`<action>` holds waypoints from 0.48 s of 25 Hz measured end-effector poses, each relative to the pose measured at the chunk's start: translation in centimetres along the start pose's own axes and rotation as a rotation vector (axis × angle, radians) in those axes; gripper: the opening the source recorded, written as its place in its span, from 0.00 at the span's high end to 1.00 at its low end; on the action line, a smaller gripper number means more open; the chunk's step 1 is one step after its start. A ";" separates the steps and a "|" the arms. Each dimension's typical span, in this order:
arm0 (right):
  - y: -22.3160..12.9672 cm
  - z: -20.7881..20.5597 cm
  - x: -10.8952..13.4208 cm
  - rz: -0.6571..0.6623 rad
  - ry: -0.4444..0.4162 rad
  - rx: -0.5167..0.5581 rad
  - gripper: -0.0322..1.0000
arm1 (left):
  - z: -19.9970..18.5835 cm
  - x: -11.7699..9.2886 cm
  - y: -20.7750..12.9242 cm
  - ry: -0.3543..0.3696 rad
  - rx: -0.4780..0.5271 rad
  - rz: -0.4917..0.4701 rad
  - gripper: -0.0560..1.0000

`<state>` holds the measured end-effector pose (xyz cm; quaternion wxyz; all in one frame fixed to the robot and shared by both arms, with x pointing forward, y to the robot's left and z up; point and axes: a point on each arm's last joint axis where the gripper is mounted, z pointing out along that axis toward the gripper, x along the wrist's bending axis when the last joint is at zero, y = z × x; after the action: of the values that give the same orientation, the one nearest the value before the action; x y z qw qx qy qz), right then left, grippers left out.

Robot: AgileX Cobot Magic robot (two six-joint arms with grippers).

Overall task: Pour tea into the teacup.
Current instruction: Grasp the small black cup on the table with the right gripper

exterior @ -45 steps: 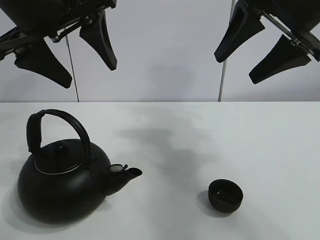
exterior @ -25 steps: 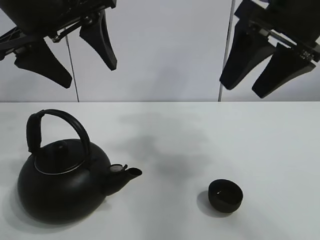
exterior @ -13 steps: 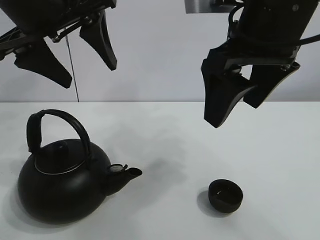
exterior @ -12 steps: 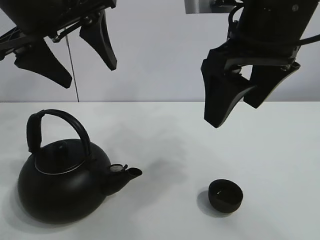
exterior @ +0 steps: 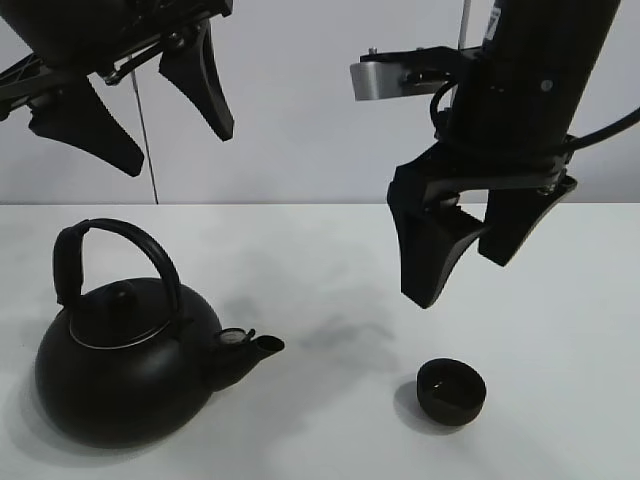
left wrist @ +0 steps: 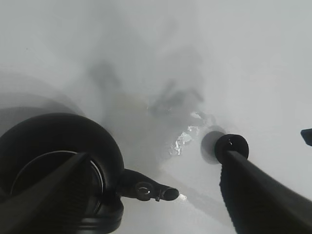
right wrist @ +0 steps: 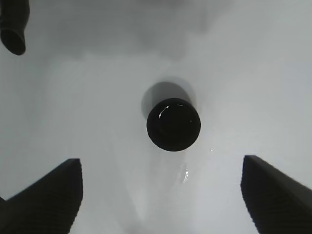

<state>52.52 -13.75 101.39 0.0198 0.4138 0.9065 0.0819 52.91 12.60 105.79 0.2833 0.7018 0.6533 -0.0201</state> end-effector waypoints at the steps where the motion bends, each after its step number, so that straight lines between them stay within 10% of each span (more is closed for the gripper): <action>1: 0.0 0.4 0.0 0.004 0.008 0.011 0.38 | 0.0 0.0 0.0 0.000 0.000 0.000 0.44; 12: -1.5 4.6 0.2 0.047 -0.011 0.058 0.38 | 0.0 0.0 0.0 0.000 0.000 0.000 0.44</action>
<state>51.73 -13.99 96.56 0.0110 0.4360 0.8983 0.0537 52.91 12.60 105.79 0.2833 0.7018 0.6533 -0.0201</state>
